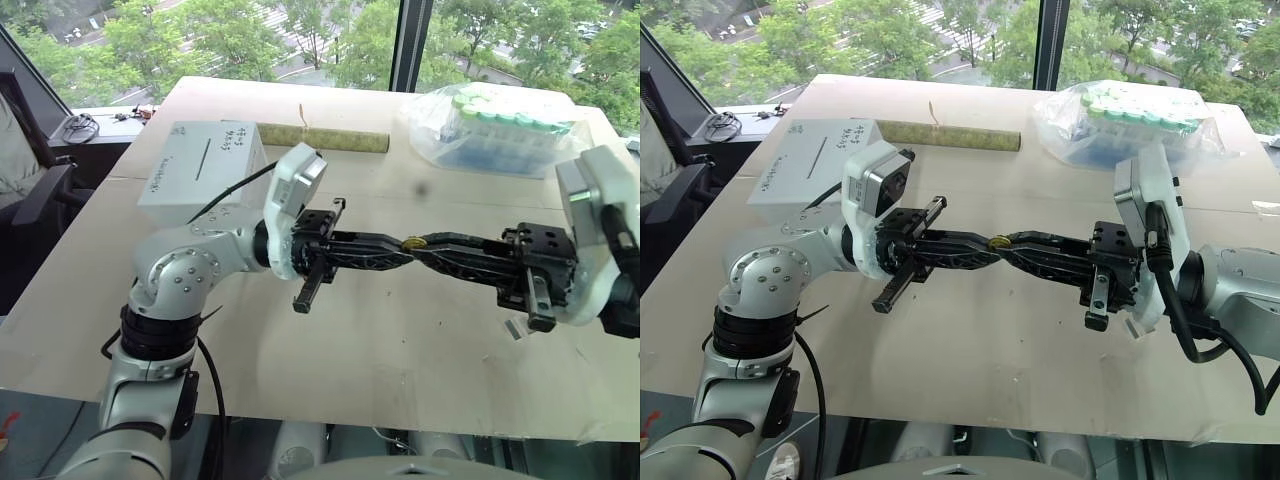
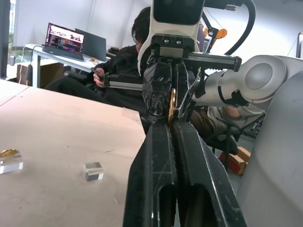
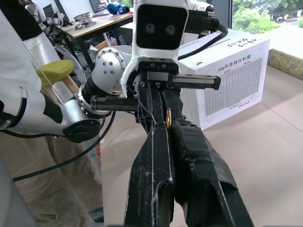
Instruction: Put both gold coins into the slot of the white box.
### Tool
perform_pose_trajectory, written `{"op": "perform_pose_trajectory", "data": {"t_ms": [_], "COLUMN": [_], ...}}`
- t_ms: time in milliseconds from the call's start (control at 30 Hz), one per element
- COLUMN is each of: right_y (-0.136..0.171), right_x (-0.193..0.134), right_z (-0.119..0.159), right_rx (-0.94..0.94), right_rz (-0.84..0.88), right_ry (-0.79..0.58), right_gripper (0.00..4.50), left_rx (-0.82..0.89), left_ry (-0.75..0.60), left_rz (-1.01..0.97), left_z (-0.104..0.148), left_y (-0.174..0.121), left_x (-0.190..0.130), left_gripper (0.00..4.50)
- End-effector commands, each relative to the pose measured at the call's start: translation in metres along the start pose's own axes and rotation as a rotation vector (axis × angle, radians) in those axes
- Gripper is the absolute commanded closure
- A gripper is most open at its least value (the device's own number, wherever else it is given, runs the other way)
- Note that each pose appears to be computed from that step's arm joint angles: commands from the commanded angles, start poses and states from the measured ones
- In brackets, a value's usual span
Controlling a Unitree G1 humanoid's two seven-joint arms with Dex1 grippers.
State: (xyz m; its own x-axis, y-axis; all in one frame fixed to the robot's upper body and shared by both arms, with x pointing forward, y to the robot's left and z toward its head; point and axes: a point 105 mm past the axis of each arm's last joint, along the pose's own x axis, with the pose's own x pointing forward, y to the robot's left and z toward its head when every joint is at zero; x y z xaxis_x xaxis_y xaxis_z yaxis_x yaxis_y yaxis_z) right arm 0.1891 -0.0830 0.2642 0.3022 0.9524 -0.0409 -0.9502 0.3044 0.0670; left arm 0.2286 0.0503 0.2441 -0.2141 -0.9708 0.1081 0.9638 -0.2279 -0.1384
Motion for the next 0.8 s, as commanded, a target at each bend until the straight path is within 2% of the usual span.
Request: {"op": "perform_pose_trajectory", "data": {"t_ms": [33, 500, 533, 567, 667, 700, 800], "right_y": [0.009, 0.006, 0.005, 0.005, 0.004, 0.003, -0.002], "right_x": [-0.001, -0.001, -0.001, -0.001, -0.003, -0.003, -0.005], "right_z": [0.002, 0.004, 0.005, 0.006, 0.009, 0.010, 0.012], "right_rx": [-0.024, -0.032, -0.033, -0.027, -0.030, -0.031, -0.046], "right_rz": [0.035, 0.032, 0.029, 0.036, 0.037, 0.033, 0.003], "right_ry": [0.001, -0.022, -0.031, -0.040, -0.049, -0.051, -0.056], "right_gripper": [4.50, 4.50, 3.89, 3.72, 2.35, 2.03, 0.58], "left_rx": [0.043, 0.033, 0.033, 0.033, 0.032, 0.032, 0.027], "left_ry": [-0.027, -0.047, -0.047, -0.048, -0.049, -0.049, -0.052], "left_rz": [-0.008, 0.000, 0.000, -0.001, 0.002, 0.003, 0.011], "left_z": [0.012, 0.014, 0.014, 0.015, 0.015, 0.015, 0.015], "left_y": [-0.003, -0.004, -0.004, -0.005, -0.005, -0.005, -0.005], "left_x": [0.001, -0.001, -0.001, -0.001, -0.001, -0.001, -0.003], "left_gripper": [4.45, 4.45, 4.50, 4.50, 4.50, 4.50, 4.50]}}
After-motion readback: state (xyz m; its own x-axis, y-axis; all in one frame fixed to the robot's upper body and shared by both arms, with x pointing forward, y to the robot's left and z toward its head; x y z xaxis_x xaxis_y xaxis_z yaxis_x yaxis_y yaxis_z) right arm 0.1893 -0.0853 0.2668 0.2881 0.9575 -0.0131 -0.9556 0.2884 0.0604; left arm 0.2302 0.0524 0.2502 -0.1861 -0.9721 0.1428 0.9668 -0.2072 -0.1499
